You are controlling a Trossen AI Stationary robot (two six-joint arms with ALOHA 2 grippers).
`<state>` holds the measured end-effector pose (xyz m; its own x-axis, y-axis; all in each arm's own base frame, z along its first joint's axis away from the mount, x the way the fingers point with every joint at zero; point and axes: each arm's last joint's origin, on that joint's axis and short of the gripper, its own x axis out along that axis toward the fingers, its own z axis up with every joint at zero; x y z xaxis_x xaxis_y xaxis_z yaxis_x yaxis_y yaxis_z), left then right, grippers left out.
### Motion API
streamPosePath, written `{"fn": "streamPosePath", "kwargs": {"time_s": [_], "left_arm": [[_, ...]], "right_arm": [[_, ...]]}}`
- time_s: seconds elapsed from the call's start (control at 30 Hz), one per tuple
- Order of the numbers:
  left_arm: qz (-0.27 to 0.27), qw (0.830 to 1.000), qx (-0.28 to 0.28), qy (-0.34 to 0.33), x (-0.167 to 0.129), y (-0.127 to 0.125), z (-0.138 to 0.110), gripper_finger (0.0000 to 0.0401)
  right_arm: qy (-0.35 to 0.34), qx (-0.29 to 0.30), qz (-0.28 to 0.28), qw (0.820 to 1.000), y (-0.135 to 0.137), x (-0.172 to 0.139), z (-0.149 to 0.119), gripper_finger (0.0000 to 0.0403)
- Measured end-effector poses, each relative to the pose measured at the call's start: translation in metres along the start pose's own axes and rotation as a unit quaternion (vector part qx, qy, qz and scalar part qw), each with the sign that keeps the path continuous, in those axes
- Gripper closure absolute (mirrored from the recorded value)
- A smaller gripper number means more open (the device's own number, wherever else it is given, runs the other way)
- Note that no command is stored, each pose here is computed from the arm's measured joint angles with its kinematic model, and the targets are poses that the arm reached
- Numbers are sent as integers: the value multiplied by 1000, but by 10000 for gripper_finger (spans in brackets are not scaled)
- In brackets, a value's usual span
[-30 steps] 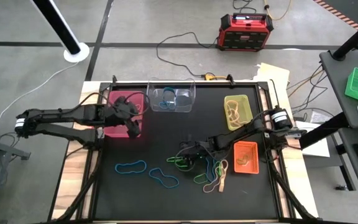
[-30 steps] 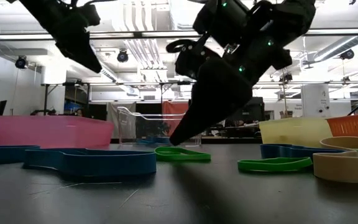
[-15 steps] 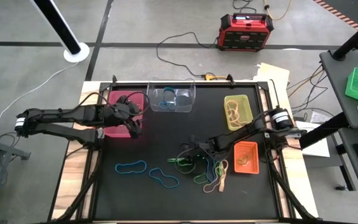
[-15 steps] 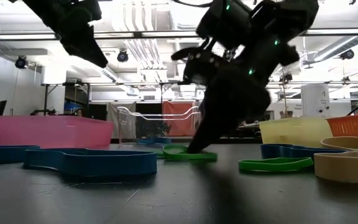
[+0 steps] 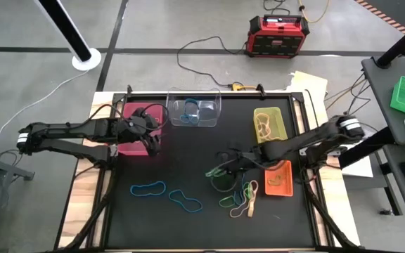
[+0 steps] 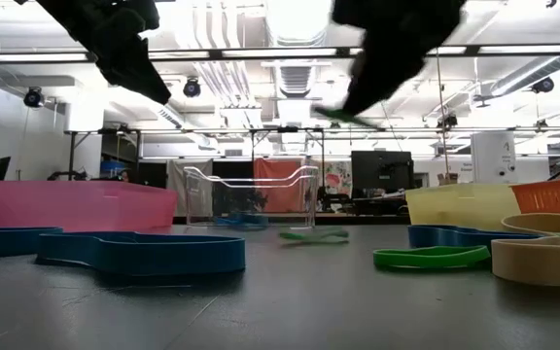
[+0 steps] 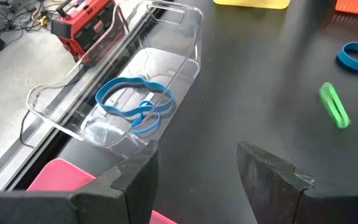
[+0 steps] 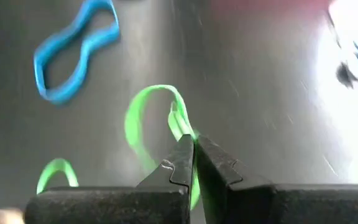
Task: Sort rubber bands into baskets
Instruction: Put the green rubber band into the orange bin
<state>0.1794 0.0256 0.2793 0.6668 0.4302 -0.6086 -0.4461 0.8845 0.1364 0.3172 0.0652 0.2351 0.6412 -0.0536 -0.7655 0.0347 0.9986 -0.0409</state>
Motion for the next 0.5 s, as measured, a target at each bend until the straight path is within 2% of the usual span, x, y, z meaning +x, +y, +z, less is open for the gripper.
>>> {"fn": "streamPosePath", "kwargs": {"time_s": [0.13,0.27,0.37,0.5], "left_arm": [[0,1000,1,0,0,0,0,205],[0,1000,0,-2,0,0,1,205],[-1,1000,-2,-8,0,0,2,205],[-2,1000,6,-16,0,-1,3,205]], "right_arm": [[52,35,-23,998,4,-41,-7,394],[109,107,-30,988,8,-77,-19,394],[186,187,-50,963,8,-96,-37,394],[285,265,-110,915,7,-105,-63,394]]}}
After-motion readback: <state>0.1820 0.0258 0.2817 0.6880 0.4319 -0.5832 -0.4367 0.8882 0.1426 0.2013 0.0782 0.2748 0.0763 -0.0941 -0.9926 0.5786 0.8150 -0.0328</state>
